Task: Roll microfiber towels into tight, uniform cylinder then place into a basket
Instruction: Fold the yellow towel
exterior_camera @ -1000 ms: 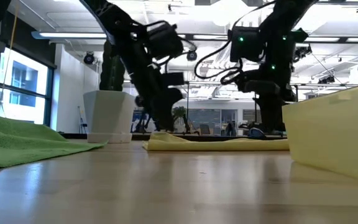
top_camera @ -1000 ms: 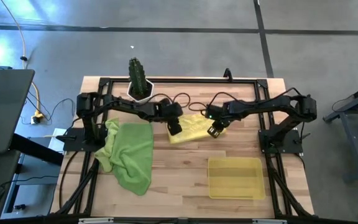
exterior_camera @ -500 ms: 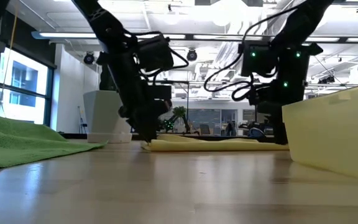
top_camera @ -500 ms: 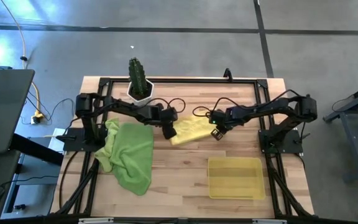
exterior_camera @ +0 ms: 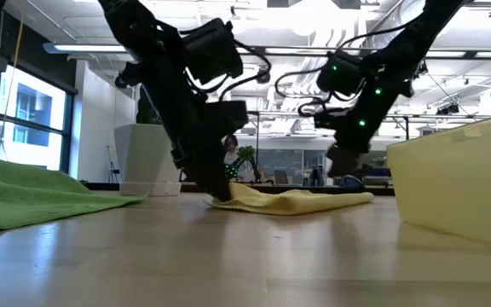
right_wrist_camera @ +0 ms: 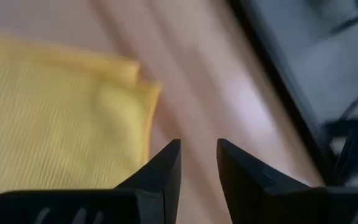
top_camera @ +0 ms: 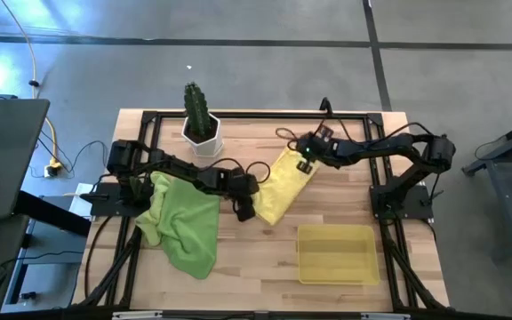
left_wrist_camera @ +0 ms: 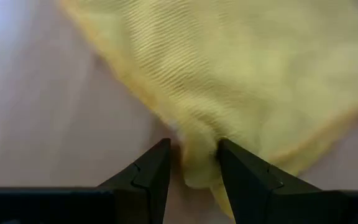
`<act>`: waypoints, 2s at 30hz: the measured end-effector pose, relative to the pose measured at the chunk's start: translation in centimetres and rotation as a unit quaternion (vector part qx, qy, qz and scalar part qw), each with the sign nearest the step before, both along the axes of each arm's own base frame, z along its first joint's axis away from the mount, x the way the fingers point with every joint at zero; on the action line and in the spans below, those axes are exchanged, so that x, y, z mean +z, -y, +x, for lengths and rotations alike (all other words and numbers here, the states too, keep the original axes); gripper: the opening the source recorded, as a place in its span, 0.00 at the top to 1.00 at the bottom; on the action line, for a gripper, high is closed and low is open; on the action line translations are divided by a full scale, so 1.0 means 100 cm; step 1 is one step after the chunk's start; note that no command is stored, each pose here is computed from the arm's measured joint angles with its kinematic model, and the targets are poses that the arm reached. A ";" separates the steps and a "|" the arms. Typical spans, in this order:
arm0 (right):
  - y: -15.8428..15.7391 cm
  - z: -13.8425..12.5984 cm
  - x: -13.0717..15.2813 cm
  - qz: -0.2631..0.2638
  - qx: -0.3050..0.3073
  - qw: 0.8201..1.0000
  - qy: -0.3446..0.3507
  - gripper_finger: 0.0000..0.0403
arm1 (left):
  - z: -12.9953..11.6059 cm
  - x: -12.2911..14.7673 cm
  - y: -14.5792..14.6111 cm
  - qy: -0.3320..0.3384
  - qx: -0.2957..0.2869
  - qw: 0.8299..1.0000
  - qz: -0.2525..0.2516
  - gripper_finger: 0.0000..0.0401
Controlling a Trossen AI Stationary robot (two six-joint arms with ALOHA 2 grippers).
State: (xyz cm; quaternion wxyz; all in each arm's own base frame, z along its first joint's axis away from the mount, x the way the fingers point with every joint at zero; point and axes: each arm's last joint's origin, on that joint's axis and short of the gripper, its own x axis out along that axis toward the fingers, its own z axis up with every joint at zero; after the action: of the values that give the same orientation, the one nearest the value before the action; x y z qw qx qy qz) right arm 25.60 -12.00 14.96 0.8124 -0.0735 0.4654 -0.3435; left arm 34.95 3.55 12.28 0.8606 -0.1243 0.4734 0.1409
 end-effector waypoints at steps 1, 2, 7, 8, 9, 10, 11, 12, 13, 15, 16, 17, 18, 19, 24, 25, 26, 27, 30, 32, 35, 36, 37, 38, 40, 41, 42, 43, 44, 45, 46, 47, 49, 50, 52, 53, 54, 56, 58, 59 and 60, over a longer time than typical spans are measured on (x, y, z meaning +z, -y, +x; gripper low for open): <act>0.003 0.002 0.003 -0.004 -0.002 1.000 0.011 0.77 | 0.002 0.001 0.002 0.010 -0.011 1.000 0.003 0.68; 0.005 0.003 0.006 -0.002 -0.007 1.000 0.019 0.77 | 0.004 0.003 0.004 0.016 -0.021 1.000 0.009 0.68; -0.003 0.007 0.019 0.119 -0.070 0.990 0.025 0.77 | 0.010 0.014 -0.002 0.004 -0.029 0.998 0.060 0.68; -0.007 0.007 0.021 0.158 -0.081 0.984 0.022 0.77 | 0.013 0.018 -0.004 0.007 -0.031 0.997 0.072 0.68; -0.012 0.006 0.021 0.194 -0.090 0.977 0.020 0.77 | 0.015 0.021 -0.007 0.009 -0.036 0.996 0.084 0.68; -0.017 0.005 0.021 0.222 -0.097 0.970 0.016 0.77 | 0.017 0.024 -0.009 0.011 -0.045 0.995 0.092 0.68; -0.022 0.005 0.020 0.242 -0.103 0.965 0.013 0.77 | 0.019 0.027 -0.012 0.014 -0.053 0.993 0.100 0.68; -0.027 0.005 0.019 0.251 -0.105 0.962 0.009 0.77 | 0.020 0.028 -0.013 0.017 -0.064 0.992 0.108 0.68; -0.032 0.005 0.017 0.254 -0.102 0.962 0.008 0.77 | 0.021 0.030 -0.015 0.022 -0.076 0.990 0.114 0.68; -0.041 0.005 0.012 0.252 -0.106 0.962 0.007 0.77 | 0.022 0.031 -0.020 0.025 -0.091 0.987 0.129 0.68; -0.045 0.004 0.009 0.250 -0.111 0.962 0.006 0.77 | 0.022 0.031 -0.022 0.025 -0.092 0.987 0.132 0.68; -0.048 0.003 0.007 0.248 -0.117 0.962 0.007 0.77 | 0.021 0.031 -0.024 0.024 -0.090 0.987 0.133 0.68; -0.050 0.002 0.004 0.247 -0.123 0.961 0.007 0.77 | 0.021 0.031 -0.026 0.023 -0.086 0.987 0.132 0.68; -0.052 0.000 0.001 0.242 -0.131 0.961 0.006 0.77 | 0.020 0.031 -0.027 0.021 -0.080 0.988 0.130 0.68; -0.055 -0.009 -0.012 0.243 -0.155 0.958 0.008 0.77 | 0.013 0.025 -0.027 -0.014 -0.047 0.995 0.088 0.68; -0.056 -0.011 -0.014 0.242 -0.155 0.958 0.009 0.77 | 0.011 0.024 -0.025 -0.021 -0.044 0.997 0.065 0.68; -0.055 -0.011 -0.015 0.242 -0.155 0.958 0.012 0.77 | 0.009 0.023 -0.022 -0.029 -0.045 0.998 0.039 0.68; -0.055 -0.012 -0.017 0.238 -0.153 0.959 0.016 0.77 | 0.007 0.021 -0.019 -0.036 -0.050 0.998 0.013 0.68; -0.050 -0.011 -0.019 0.211 -0.140 0.967 0.027 0.77 | 0.006 0.020 -0.011 -0.044 -0.054 0.997 -0.019 0.68; -0.045 -0.012 -0.020 0.182 -0.126 0.975 0.030 0.77 | 0.006 0.020 -0.009 -0.046 -0.054 0.997 -0.005 0.68; -0.033 -0.010 -0.019 0.145 -0.098 0.984 0.041 0.77 | 0.009 0.022 -0.010 -0.037 -0.043 0.998 0.029 0.68; -0.029 -0.009 -0.019 0.134 -0.085 0.986 0.043 0.77 | 0.010 0.022 -0.011 -0.030 -0.037 0.998 0.035 0.68; -0.025 -0.009 -0.018 0.123 -0.071 0.989 0.042 0.77 | 0.011 0.023 -0.011 -0.023 -0.032 0.998 0.041 0.68; -0.020 -0.008 -0.017 0.111 -0.057 0.991 0.042 0.77 | 0.012 0.024 -0.011 -0.016 -0.030 0.998 0.044 0.68; -0.012 -0.006 -0.014 0.084 -0.030 0.995 0.043 0.77 | 0.015 0.026 -0.011 -0.003 -0.028 0.998 0.052 0.68; -0.008 -0.006 -0.012 0.073 -0.019 0.996 0.042 0.77 | 0.016 0.026 -0.011 0.003 -0.026 0.998 0.057 0.68; -0.006 -0.006 -0.011 0.066 -0.013 0.997 0.039 0.77 | 0.017 0.027 -0.011 0.008 -0.024 0.998 0.062 0.68; -0.003 -0.005 -0.009 0.065 -0.014 0.997 0.038 0.77 | 0.018 0.029 -0.011 0.014 -0.023 0.997 0.067 0.68; -0.001 -0.005 -0.006 0.069 -0.023 0.997 0.040 0.77 | 0.017 0.031 -0.011 0.018 -0.026 0.997 0.072 0.68; 0.000 -0.004 -0.003 0.079 -0.037 0.995 0.045 0.77 | 0.018 0.034 -0.012 0.023 -0.030 0.996 0.080 0.68; 0.000 -0.003 0.001 0.096 -0.050 0.993 0.053 0.77 | 0.019 0.037 -0.012 0.032 -0.035 0.995 0.087 0.68; -0.001 -0.002 0.005 0.121 -0.063 0.989 0.059 0.77 | 0.020 0.037 -0.012 0.038 -0.039 0.994 0.092 0.68; -0.006 -0.002 0.008 0.179 -0.090 0.977 0.068 0.77 | 0.020 0.037 -0.013 0.038 -0.045 0.993 0.098 0.68; -0.010 -0.002 0.007 0.206 -0.103 0.970 0.071 0.77 | 0.021 0.037 -0.014 0.041 -0.047 0.993 0.101 0.68; -0.018 -0.002 0.004 0.239 -0.114 0.962 0.070 0.77 | 0.023 0.033 -0.016 0.041 -0.051 0.992 0.106 0.68; -0.022 -0.001 0.002 0.240 -0.108 0.962 0.066 0.77 | 0.023 0.030 -0.018 0.033 -0.050 0.993 0.104 0.68; -0.026 -0.003 -0.002 0.238 -0.100 0.964 0.057 0.77 | 0.023 0.025 -0.019 0.027 -0.044 0.994 0.099 0.68; -0.032 -0.005 -0.008 0.219 -0.087 0.971 0.040 0.77 | 0.024 0.016 -0.019 0.020 -0.029 0.996 0.085 0.68; -0.035 -0.007 -0.011 0.198 -0.093 0.975 0.034 0.77 | 0.025 0.008 -0.019 0.013 -0.023 0.997 0.074 0.68; -0.035 -0.009 -0.012 0.190 -0.099 0.976 0.031 0.77 | 0.025 0.004 -0.018 0.007 -0.028 0.997 0.066 0.68; -0.035 -0.010 -0.014 0.186 -0.101 0.977 0.028 0.77 | 0.025 -0.001 -0.015 0.000 -0.034 0.998 0.058 0.68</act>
State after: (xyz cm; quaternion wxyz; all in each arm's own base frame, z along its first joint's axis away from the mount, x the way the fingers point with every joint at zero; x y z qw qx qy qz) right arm 24.60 -8.49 13.58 0.7857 0.1362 0.5029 -0.3334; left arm 37.47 5.09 12.23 0.8706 -0.0579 0.4685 0.1384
